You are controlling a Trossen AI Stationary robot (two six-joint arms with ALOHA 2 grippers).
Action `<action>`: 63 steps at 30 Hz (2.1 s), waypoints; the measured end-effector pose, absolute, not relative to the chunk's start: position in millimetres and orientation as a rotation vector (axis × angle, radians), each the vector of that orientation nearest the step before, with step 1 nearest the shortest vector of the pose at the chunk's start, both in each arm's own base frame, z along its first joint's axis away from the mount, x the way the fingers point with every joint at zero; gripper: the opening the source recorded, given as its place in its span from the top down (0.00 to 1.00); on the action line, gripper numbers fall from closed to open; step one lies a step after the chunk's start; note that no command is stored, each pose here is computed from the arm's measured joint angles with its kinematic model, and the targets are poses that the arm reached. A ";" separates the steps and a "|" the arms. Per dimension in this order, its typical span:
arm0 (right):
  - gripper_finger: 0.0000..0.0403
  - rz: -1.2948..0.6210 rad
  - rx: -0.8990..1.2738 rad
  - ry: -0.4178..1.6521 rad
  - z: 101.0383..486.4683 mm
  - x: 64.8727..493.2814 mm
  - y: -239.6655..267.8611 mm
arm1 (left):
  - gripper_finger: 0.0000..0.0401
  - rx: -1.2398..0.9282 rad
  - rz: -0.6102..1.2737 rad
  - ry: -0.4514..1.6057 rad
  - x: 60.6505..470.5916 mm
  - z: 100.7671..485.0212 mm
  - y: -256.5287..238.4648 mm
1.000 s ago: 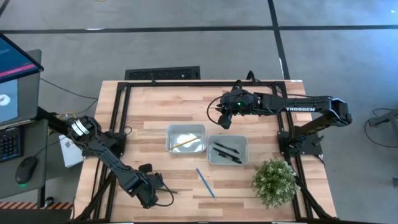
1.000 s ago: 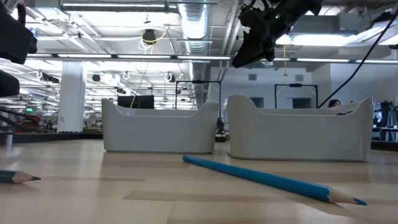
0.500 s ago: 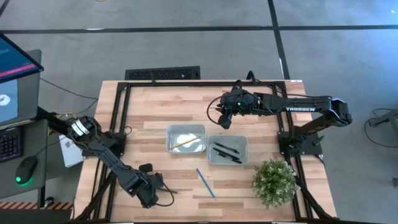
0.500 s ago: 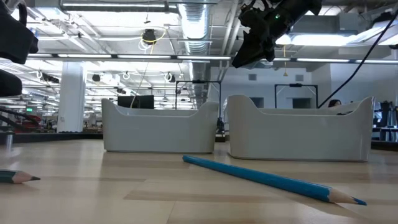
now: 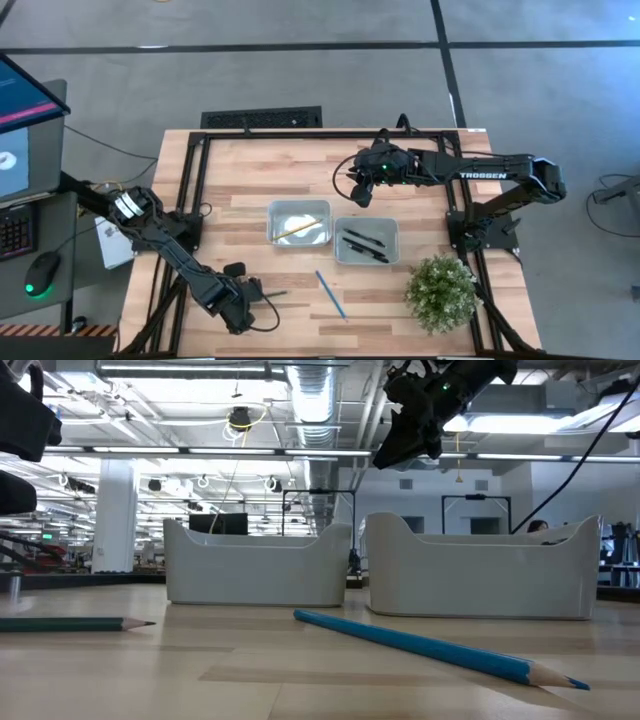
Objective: Sort pens & pencils
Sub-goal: Put the green pencil into the left gray bin
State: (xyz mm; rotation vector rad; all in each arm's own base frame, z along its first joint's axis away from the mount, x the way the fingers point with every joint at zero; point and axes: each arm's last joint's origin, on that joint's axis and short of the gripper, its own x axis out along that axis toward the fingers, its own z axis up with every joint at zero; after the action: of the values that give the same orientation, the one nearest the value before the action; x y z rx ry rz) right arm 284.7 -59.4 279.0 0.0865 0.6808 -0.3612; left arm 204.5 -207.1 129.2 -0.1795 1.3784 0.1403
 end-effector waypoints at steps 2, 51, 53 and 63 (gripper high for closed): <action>0.76 -0.361 0.087 0.680 279.0 284.7 -59.4 | 0.97 -0.179 0.140 1.378 204.5 129.2 -207.1; 0.76 -0.361 0.086 0.681 278.9 284.7 -59.4 | 0.97 0.123 0.297 1.374 253.7 192.0 -171.3; 0.76 -0.361 0.086 0.680 278.9 284.7 -59.4 | 0.97 0.172 0.301 1.380 259.5 197.5 -163.0; 0.76 -0.361 0.085 0.706 277.0 283.2 -59.1 | 0.97 0.238 0.231 1.393 292.3 220.7 -125.2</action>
State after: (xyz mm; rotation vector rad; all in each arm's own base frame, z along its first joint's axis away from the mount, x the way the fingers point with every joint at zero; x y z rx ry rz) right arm 283.2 -59.1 277.0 0.0852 0.7059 -0.3606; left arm 292.3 -125.2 220.7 0.2378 1.3932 0.2307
